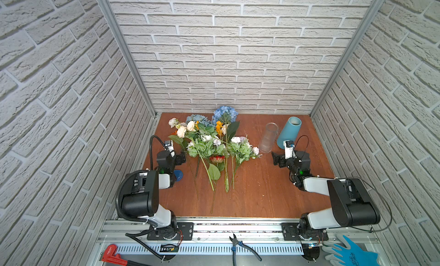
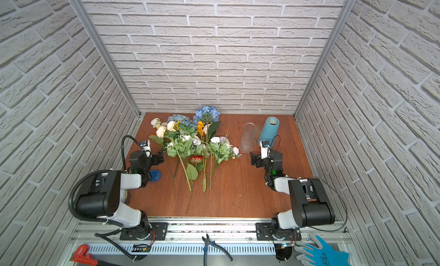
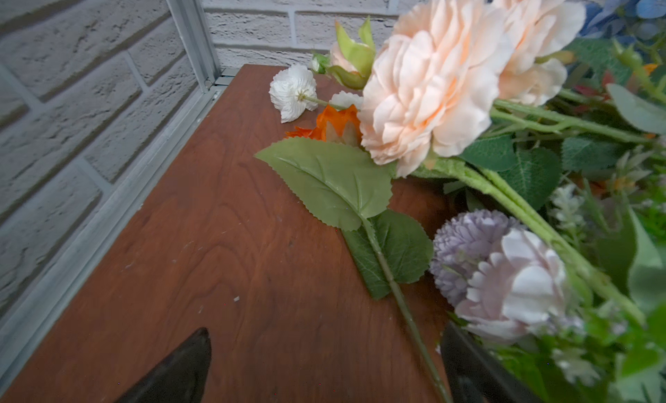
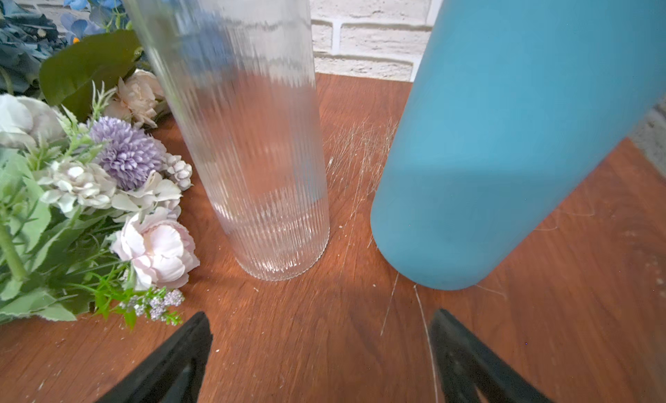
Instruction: Arrange the flowers into the vase
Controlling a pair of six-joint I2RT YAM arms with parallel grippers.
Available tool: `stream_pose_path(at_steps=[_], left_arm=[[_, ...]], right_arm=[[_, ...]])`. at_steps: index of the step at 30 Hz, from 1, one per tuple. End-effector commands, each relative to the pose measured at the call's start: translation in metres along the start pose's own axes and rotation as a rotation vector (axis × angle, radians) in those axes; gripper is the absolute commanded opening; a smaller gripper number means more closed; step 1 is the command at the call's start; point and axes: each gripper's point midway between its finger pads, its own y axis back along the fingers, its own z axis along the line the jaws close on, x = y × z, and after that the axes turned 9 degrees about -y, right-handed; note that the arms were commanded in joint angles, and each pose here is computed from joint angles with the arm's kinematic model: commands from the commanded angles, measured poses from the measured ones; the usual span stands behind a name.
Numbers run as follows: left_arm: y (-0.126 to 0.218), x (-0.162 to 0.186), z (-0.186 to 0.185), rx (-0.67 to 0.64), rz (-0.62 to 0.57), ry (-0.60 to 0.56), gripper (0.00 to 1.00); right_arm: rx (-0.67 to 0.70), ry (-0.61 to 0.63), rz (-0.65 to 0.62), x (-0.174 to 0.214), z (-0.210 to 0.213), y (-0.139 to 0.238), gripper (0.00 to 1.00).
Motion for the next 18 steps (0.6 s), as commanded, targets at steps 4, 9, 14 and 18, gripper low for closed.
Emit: stream_pose_path(at_steps=[4,9,14,18], left_arm=[[0.025,-0.064,0.011,-0.145,-0.045,-0.027,0.98],[0.038,-0.111,-0.011,-0.096,-0.118,0.051,0.98],[0.039,-0.136,-0.059,0.018,-0.125,0.092,0.98],[0.041,-0.143,-0.114,0.149,-0.129,0.087,0.98]], right_arm=[[0.162,-0.042,-0.019,-0.030,-0.016,0.027,0.91],[0.183,-0.063,0.031,-0.037,-0.005,0.049,0.91],[0.124,-0.098,0.069,-0.063,0.027,0.064,0.88],[0.067,-0.154,0.069,-0.091,0.047,0.060,0.88]])
